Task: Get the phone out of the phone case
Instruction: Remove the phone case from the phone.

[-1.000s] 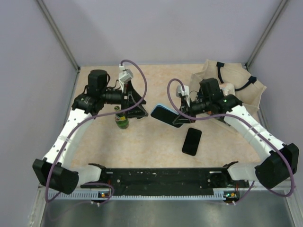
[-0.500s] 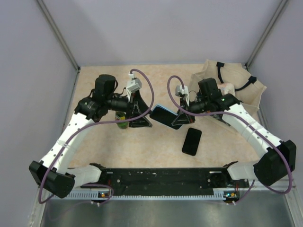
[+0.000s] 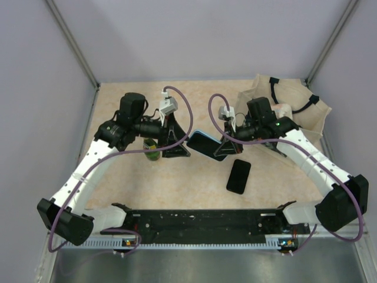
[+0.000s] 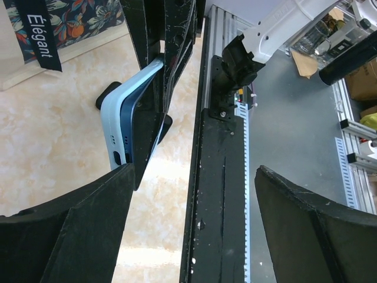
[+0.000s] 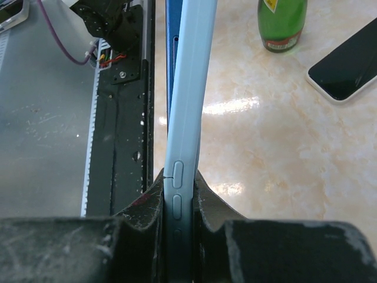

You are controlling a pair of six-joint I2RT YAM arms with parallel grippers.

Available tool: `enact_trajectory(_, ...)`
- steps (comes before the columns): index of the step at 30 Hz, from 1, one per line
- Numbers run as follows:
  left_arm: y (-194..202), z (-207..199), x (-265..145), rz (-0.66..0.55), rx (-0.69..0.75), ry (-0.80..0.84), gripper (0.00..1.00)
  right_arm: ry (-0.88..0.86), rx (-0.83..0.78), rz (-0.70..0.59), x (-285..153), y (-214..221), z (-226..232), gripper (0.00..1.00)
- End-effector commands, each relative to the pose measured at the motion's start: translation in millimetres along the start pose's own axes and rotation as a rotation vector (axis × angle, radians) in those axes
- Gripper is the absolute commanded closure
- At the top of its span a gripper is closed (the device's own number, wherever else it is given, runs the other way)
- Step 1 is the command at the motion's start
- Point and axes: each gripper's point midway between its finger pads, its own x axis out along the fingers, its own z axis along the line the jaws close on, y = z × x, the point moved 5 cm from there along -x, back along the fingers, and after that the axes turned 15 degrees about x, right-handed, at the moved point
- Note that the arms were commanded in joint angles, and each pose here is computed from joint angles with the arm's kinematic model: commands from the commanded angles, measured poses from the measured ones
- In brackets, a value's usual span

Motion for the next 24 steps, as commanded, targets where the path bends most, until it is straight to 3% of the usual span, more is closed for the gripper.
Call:
enact_trajectory(1,1.2,3.5,3.3,0.008,0.035,-0.009,0.12,-0.065,-0.094,-0.066,-3.9,-23.4,11.6,1.0)
enact_trajectory(24,18.0,23.1,36.8,0.078,0.065,-0.059,0.13,-0.155,-0.103,-0.093,-7.1,-29.6,28.5,1.0)
